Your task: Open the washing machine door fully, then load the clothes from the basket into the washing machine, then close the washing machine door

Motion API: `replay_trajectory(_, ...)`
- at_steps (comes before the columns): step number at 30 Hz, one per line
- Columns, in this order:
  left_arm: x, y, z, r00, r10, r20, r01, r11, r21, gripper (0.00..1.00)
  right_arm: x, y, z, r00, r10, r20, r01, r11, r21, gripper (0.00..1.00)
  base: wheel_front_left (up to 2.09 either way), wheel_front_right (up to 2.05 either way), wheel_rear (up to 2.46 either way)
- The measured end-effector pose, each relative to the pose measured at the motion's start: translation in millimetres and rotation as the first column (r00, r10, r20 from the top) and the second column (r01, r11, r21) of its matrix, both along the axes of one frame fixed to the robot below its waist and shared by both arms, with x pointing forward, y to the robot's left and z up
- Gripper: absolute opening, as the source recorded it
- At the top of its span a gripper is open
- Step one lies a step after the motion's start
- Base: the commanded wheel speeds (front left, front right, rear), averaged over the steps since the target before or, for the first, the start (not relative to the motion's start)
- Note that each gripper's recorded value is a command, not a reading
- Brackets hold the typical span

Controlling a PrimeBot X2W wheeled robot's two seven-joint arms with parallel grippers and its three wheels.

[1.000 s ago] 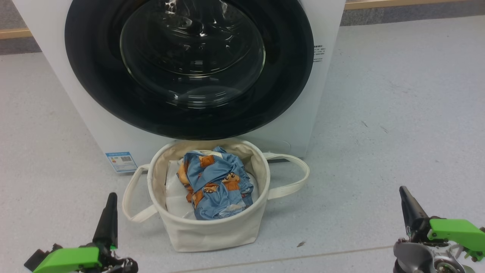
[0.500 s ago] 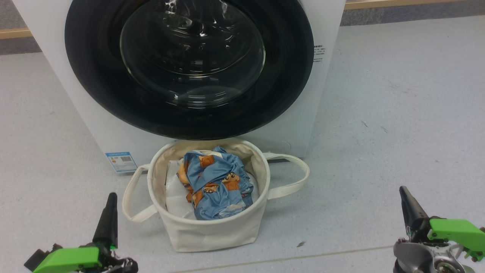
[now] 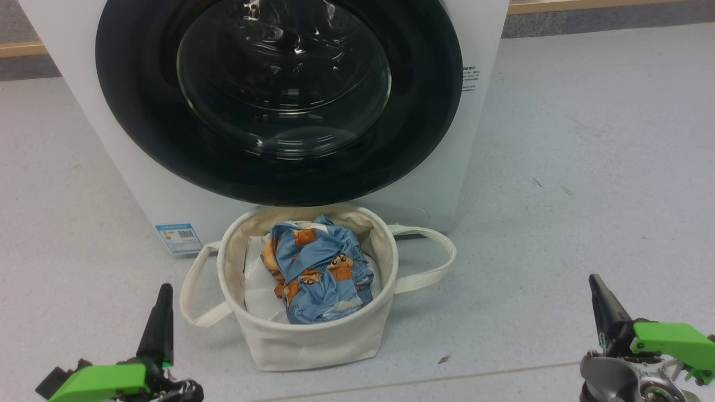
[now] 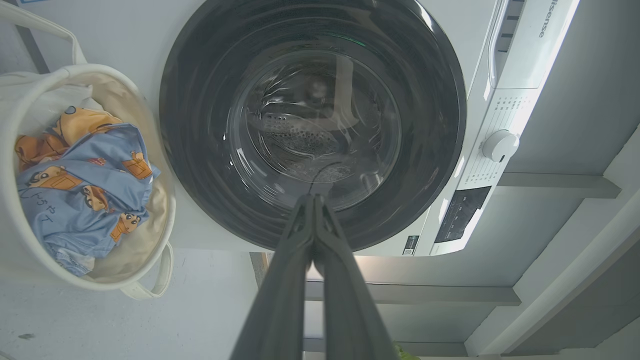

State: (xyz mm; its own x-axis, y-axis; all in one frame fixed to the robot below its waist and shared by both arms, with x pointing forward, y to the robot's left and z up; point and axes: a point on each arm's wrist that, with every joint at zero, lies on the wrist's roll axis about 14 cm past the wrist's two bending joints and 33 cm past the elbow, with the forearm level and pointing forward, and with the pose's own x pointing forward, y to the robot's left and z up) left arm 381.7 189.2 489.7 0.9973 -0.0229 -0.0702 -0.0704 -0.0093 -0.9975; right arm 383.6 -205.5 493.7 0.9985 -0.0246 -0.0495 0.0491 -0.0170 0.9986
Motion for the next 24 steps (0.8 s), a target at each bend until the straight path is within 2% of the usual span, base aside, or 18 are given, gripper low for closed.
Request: replay_trajectory(24, 0.0, 0.1, 0.0, 1.0, 0.0, 0.0, 0.0, 1.0, 0.0, 0.0, 0.0, -0.2, 0.0, 1.0, -0.001, 0.0, 0.001, 1.0, 0.0, 0.0, 0.0, 0.0, 0.0)
